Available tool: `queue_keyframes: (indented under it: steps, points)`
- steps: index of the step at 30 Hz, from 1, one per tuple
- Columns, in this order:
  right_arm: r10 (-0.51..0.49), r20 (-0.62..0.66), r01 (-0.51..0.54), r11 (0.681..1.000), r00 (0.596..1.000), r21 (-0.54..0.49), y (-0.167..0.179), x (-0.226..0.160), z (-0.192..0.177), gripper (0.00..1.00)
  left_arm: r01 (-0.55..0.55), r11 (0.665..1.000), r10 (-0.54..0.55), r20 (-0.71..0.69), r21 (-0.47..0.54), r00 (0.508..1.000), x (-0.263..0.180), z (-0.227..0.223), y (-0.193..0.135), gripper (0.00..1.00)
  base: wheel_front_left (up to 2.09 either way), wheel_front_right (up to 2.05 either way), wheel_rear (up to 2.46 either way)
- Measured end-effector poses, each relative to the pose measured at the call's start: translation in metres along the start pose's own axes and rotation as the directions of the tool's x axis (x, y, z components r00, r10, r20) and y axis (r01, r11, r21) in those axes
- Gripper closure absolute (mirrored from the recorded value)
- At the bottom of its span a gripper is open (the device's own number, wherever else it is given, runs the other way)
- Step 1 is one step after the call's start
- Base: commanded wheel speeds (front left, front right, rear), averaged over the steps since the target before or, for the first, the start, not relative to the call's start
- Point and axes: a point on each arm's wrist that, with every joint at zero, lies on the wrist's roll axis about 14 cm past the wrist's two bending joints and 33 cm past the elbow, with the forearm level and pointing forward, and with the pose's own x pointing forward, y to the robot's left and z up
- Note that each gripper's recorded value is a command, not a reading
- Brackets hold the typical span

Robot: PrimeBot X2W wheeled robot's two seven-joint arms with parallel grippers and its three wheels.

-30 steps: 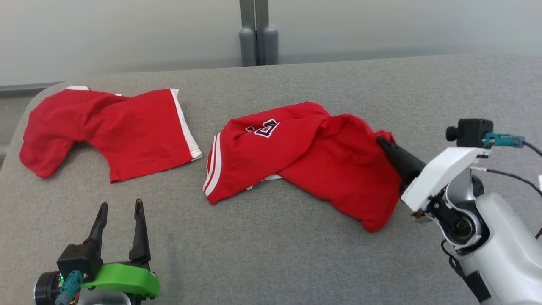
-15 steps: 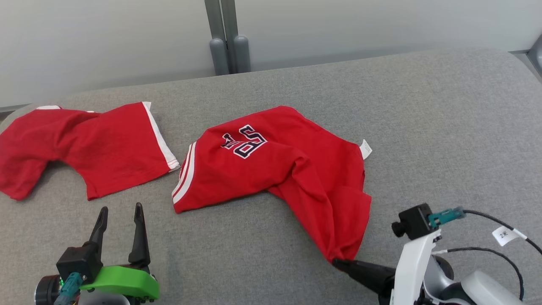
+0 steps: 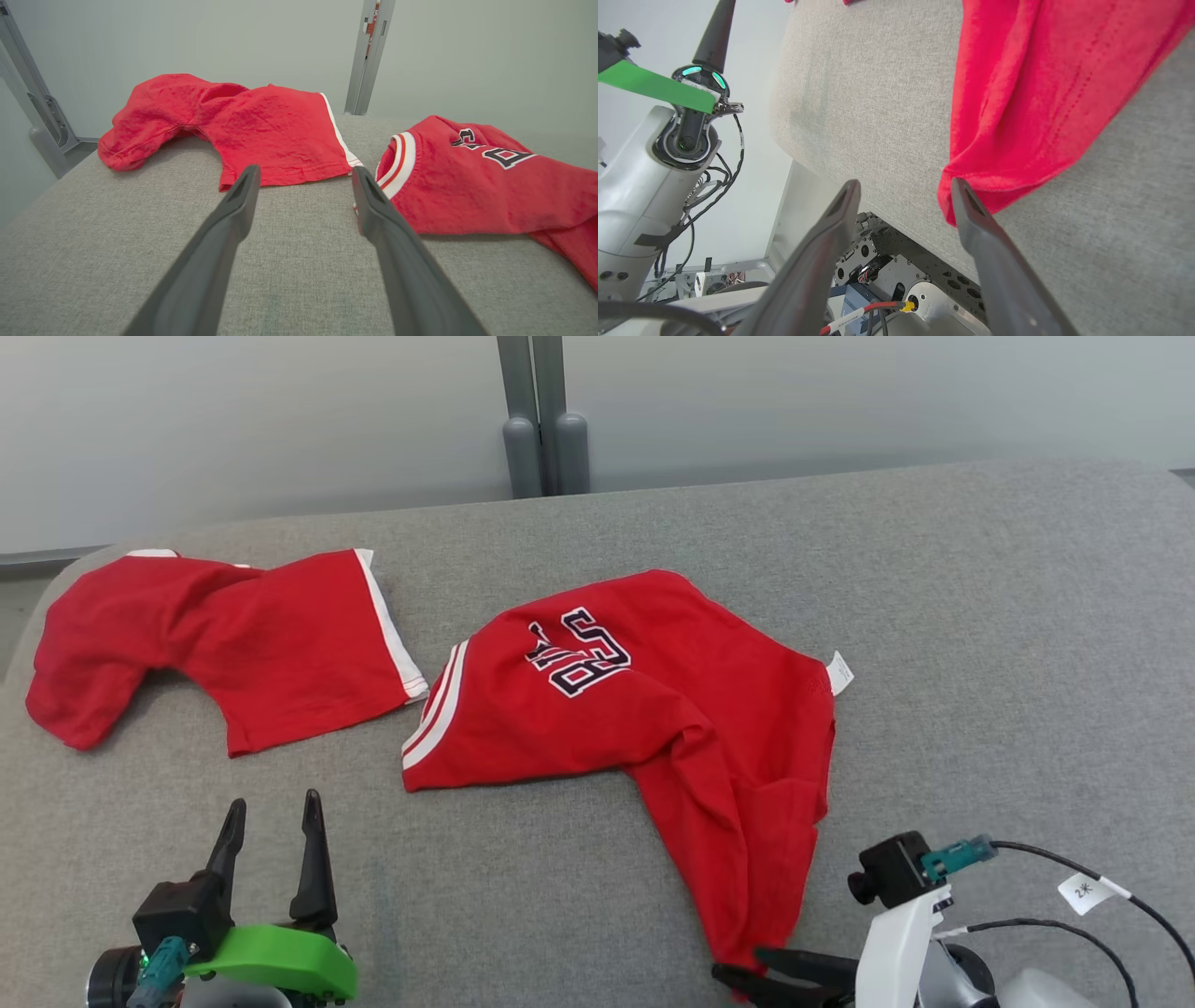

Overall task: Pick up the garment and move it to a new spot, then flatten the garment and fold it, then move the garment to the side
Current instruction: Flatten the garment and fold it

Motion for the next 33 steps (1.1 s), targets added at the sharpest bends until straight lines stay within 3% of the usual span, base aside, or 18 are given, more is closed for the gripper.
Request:
queue_keyframes:
  steps: [4, 7, 11, 15, 19, 22, 33]
  points:
    - [-0.004, 0.083, 0.005, 1.0, 0.997, -0.012, -0.002, -0.012, 0.024, 0.0, -0.009, 1.0, 0.009, 0.008, 0.0, 1.0, -0.003, 0.003, 0.003, 0.0, 0.0, 0.0, 0.0]
    - [0.008, 0.228, 0.001, 0.999, 0.974, -0.037, 0.002, -0.026, 0.061, 0.0, -0.013, 1.0, 0.013, 0.012, -0.001, 1.0, -0.004, 0.004, 0.004, 0.0, 0.0, 0.0, 0.0]
    - [-0.047, 0.424, 0.083, 0.994, 0.904, -0.067, -0.013, -0.054, 0.106, 0.0, -0.008, 1.0, 0.009, 0.016, -0.002, 1.0, -0.005, 0.005, 0.002, 0.0, 0.0, 0.0, 0.0]
    - [-0.119, 0.511, 0.161, 0.986, 0.851, -0.037, -0.036, -0.065, 0.119, 0.0, -0.008, 1.0, 0.008, 0.016, -0.005, 1.0, -0.007, 0.005, 0.002, 0.0, 0.0, 0.0, 0.0]
    - [-0.192, 0.54, 0.223, 0.975, 0.82, 0.008, -0.059, -0.065, 0.121, 0.0, -0.016, 1.0, 0.016, 0.012, -0.004, 1.0, -0.008, 0.004, 0.005, 0.0, 0.0, 0.0, 0.0]
    - [-0.28, 0.521, 0.317, 0.948, 0.806, 0.019, -0.086, -0.064, 0.12, 0.0, -0.018, 1.0, 0.018, 0.007, -0.001, 1.0, -0.008, 0.003, 0.007, 0.0, 0.0, 0.0, 0.0]
    - [-0.41, 0.416, 0.419, 0.905, 0.812, 0.074, -0.133, -0.013, 0.159, 0.0, -0.023, 1.0, 0.023, -0.007, -0.008, 1.0, 0.004, -0.002, 0.008, 0.0, 0.0, 0.0, 0.0]
